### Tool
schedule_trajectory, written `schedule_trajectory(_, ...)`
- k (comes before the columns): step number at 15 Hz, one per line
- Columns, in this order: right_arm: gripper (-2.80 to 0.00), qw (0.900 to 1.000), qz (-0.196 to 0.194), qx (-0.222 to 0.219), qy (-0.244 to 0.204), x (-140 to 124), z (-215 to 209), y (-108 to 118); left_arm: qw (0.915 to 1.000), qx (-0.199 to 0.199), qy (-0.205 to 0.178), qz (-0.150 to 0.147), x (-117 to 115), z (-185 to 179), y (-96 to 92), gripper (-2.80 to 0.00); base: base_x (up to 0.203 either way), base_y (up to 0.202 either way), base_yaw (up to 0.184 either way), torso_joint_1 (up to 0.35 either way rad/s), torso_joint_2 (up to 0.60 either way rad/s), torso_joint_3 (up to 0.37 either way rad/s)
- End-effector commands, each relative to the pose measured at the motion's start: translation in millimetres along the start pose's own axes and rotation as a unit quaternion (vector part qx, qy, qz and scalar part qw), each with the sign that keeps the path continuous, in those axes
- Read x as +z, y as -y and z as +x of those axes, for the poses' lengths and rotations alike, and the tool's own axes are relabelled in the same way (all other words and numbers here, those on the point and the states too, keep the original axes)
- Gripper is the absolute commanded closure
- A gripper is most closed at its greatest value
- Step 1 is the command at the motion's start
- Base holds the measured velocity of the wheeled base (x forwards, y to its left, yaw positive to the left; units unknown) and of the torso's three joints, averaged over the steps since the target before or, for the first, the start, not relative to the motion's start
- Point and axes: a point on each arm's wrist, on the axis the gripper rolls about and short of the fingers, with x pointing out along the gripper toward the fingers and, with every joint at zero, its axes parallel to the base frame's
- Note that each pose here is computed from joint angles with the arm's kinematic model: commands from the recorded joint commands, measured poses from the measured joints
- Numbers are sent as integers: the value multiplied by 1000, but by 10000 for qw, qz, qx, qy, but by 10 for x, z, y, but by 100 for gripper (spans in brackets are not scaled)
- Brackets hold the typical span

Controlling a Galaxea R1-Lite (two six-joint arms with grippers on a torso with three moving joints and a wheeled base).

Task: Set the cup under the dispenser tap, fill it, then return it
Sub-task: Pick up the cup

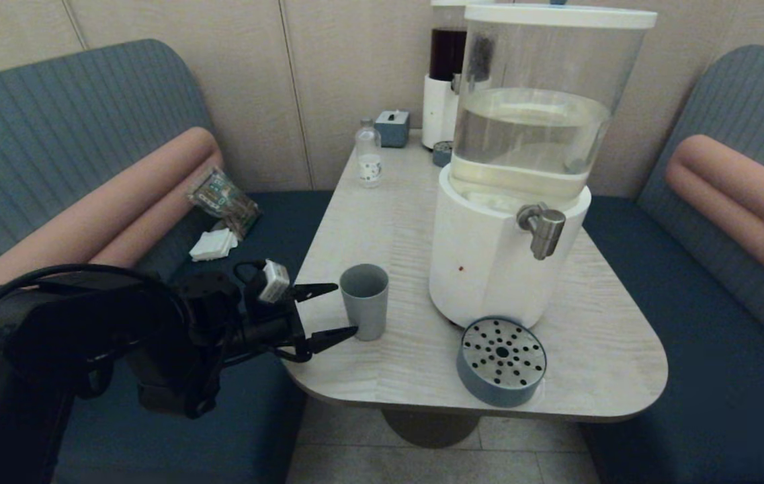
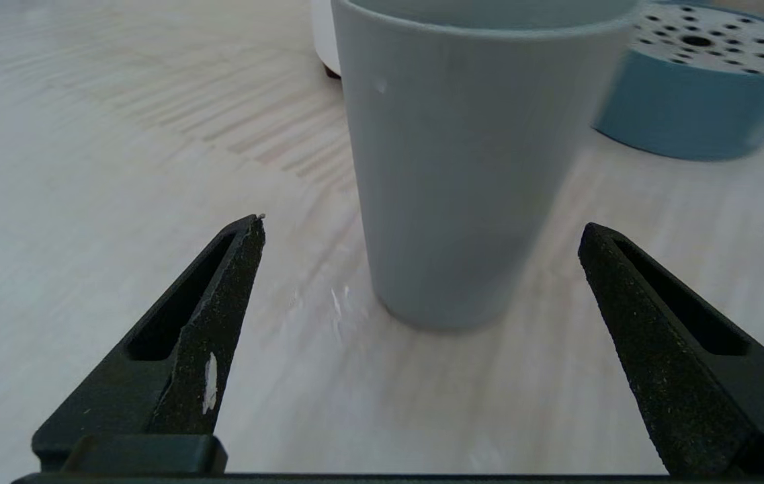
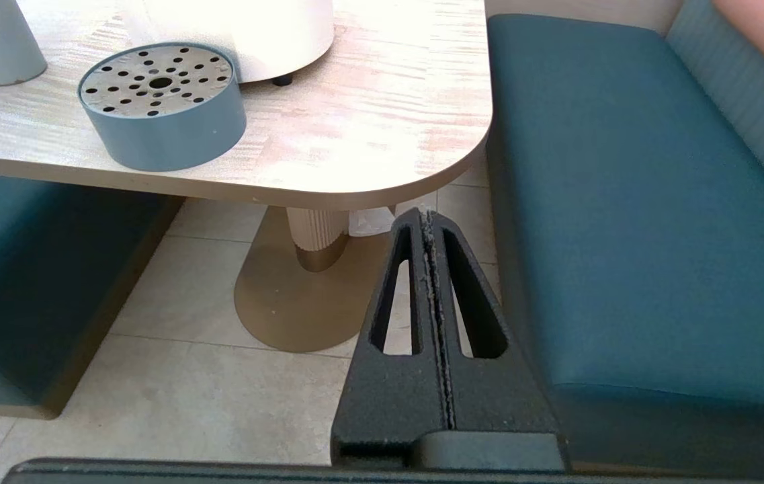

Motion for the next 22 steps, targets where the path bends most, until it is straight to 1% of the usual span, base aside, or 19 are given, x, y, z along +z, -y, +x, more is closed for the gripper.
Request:
schedule_trajectory(1,0,10000,7,4,4,0,0,0,9999,-97,63,44,-29,106,10,-280,0,0,0,0,0,0)
schedule_trajectory(3,0,10000,-9,4,4,0,0,0,9999,-28,122,88,-68,218,-25,-280,0,0,0,0,0,0)
schedule_trajectory(6,0,10000,-1,4,4,0,0,0,9998,-84,177,61,-137,398,6,-280,0,0,0,0,0,0)
schedule_trajectory(8,0,10000,-4,1,4,0,0,0,9996,1,256,109,-139,490,-20,-280,0,0,0,0,0,0)
schedule_trajectory(10,0,10000,7,4,4,0,0,0,9995,27,300,83,-137,534,-31,-280,0,0,0,0,0,0)
schedule_trajectory(11,0,10000,6,4,4,0,0,0,9995,28,304,94,-130,539,-27,0,0,0,0,0,0,0)
schedule_trajectory(13,0,10000,7,4,4,0,0,0,9994,114,311,103,-111,547,-23,0,0,0,0,0,0,0)
schedule_trajectory(17,0,10000,5,4,4,0,0,0,9994,112,301,103,-13,507,32,0,0,0,0,0,0,0)
schedule_trajectory(20,0,10000,1,4,4,0,0,0,9995,89,289,107,159,432,138,0,0,0,0,0,0,0)
schedule_trajectory(22,0,10000,6,4,4,0,0,0,9991,61,375,185,374,416,250,0,0,0,0,0,0,0)
